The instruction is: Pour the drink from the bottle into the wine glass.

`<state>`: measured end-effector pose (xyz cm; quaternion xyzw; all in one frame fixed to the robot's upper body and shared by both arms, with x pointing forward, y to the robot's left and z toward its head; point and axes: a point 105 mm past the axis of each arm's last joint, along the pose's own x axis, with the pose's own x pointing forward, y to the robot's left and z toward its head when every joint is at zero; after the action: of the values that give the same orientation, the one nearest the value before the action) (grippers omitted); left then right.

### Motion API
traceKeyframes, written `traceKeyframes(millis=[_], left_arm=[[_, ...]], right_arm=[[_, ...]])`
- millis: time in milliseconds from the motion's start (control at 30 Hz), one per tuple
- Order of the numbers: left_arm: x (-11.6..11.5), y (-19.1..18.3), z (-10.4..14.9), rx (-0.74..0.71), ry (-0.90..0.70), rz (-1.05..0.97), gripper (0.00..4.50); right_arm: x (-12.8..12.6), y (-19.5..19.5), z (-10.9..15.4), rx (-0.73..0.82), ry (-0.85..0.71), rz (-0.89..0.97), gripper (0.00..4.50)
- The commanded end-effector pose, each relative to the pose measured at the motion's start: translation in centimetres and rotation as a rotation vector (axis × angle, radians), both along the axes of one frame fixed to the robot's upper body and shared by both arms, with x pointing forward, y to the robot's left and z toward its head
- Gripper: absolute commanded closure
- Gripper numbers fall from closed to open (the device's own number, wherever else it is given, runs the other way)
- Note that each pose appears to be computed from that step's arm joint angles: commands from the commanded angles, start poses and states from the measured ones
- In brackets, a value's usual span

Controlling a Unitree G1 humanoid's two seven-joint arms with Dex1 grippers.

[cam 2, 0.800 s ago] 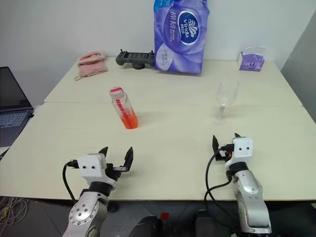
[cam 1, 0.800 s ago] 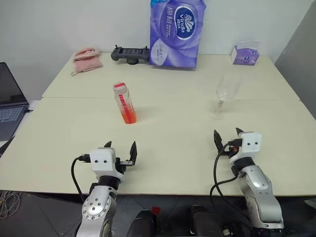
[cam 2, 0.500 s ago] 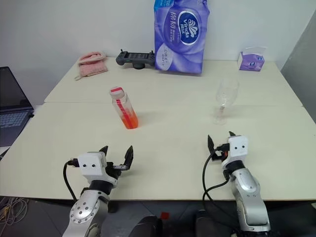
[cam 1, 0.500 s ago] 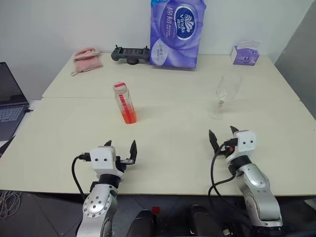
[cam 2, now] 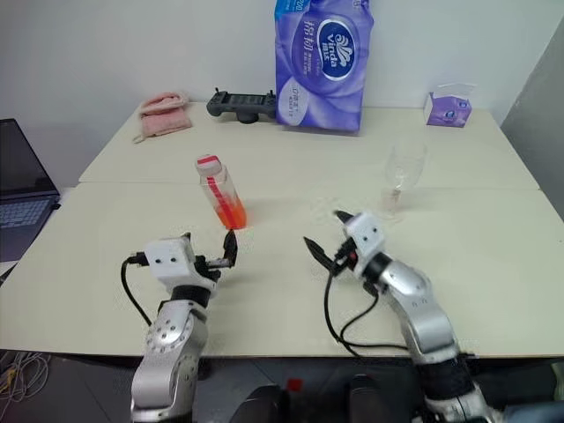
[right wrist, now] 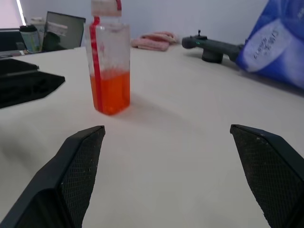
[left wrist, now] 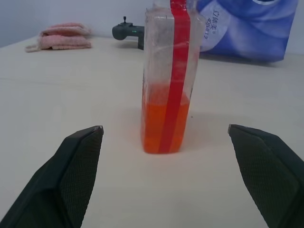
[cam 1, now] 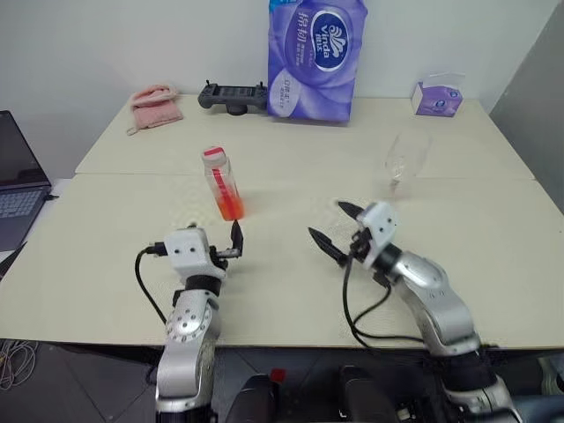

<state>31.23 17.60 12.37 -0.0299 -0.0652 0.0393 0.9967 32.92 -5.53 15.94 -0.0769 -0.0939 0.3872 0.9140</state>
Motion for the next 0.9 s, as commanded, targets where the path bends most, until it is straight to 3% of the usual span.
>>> traceKeyframes(millis=[33,633,900], left_arm=[[1.2,0.5,1.9,0.031,-0.074,0.019,0.02],[6.9,-0.1,5.0,0.065,-0.157,0.02,0.02],[7.8,0.8,5.8,0.04,-0.164,0.096,0.02]], right_arm=[[0.6,0.9,2.2,0.033,-0.053,0.042,0.0],[1.3,1.8,2.8,0.044,-0.059,0.08,0.0],[1.2,1.7,2.5,0.039,-0.054,0.079,0.0]])
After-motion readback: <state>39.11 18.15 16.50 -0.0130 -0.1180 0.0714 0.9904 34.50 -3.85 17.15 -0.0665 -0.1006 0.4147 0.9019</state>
